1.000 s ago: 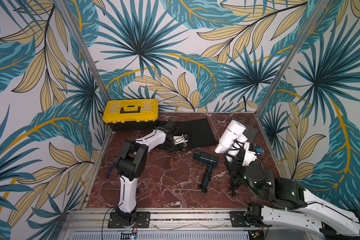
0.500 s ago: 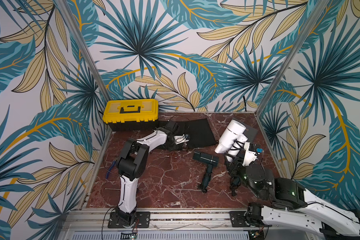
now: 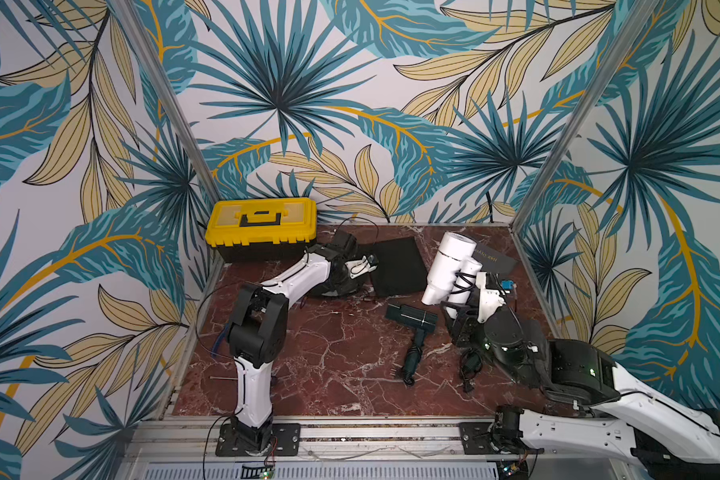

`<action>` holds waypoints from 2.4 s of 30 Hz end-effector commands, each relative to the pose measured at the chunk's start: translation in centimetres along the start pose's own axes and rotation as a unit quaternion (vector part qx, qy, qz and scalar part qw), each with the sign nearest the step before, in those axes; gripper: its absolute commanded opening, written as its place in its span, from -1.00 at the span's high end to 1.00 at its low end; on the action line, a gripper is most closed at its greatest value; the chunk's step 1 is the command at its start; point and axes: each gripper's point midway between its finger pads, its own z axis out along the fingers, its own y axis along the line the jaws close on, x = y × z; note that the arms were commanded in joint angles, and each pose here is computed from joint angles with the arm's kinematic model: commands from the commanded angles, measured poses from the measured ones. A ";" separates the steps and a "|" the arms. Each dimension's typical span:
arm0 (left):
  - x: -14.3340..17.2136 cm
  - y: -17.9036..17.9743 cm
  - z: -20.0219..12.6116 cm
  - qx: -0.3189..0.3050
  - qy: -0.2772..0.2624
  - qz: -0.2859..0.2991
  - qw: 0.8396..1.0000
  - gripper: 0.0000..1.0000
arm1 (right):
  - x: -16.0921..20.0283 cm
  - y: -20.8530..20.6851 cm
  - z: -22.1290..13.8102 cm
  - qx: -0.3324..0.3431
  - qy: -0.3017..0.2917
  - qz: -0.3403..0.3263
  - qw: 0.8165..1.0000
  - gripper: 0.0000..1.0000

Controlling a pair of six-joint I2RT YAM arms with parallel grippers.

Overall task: Pack away hair dryers
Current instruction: Open the drawstring bag at the center of the board, then place the hair dryer in the drawstring bag.

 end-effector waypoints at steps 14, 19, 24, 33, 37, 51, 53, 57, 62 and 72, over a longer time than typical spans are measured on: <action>-6.9 0.8 -11.8 0.002 -0.114 -0.155 0.981 1.00 | 7.3 8.8 6.2 -0.088 0.203 -0.072 0.973 1.00; -7.6 0.1 -13.4 0.018 -0.132 -0.171 0.976 1.00 | 8.5 8.7 8.2 -0.064 0.223 -0.091 0.968 1.00; -8.1 -0.9 -15.4 0.038 -0.151 -0.184 0.970 1.00 | 9.7 7.7 10.0 -0.031 0.238 -0.090 0.967 1.00; -8.4 -2.1 -17.7 0.057 -0.175 -0.192 0.964 1.00 | 11.0 5.4 11.6 0.037 0.255 -0.107 0.960 1.00; -8.6 -2.8 -18.2 0.077 -0.181 -0.199 0.960 1.00 | 10.9 4.4 12.0 0.072 0.256 -0.120 0.956 1.00; -8.5 -7.2 -17.2 0.124 -0.165 -0.175 0.963 1.00 | 10.1 5.3 13.3 0.064 0.266 -0.122 0.954 1.00; -8.5 -7.6 -17.4 0.128 -0.166 -0.175 0.962 1.00 | 10.0 4.8 13.4 0.070 0.268 -0.112 0.954 1.00; -8.5 -7.6 -17.8 0.123 -0.168 -0.174 0.962 1.00 | 10.3 4.3 13.7 0.066 0.281 -0.081 0.954 1.00; -8.5 -8.1 -18.4 0.131 -0.175 -0.173 0.960 1.00 | 10.4 3.4 13.9 0.074 0.285 -0.057 0.954 1.00; -8.3 -9.8 -18.0 0.170 -0.173 -0.163 0.956 1.00 | 8.6 5.8 13.8 0.017 0.271 -0.045 0.961 1.00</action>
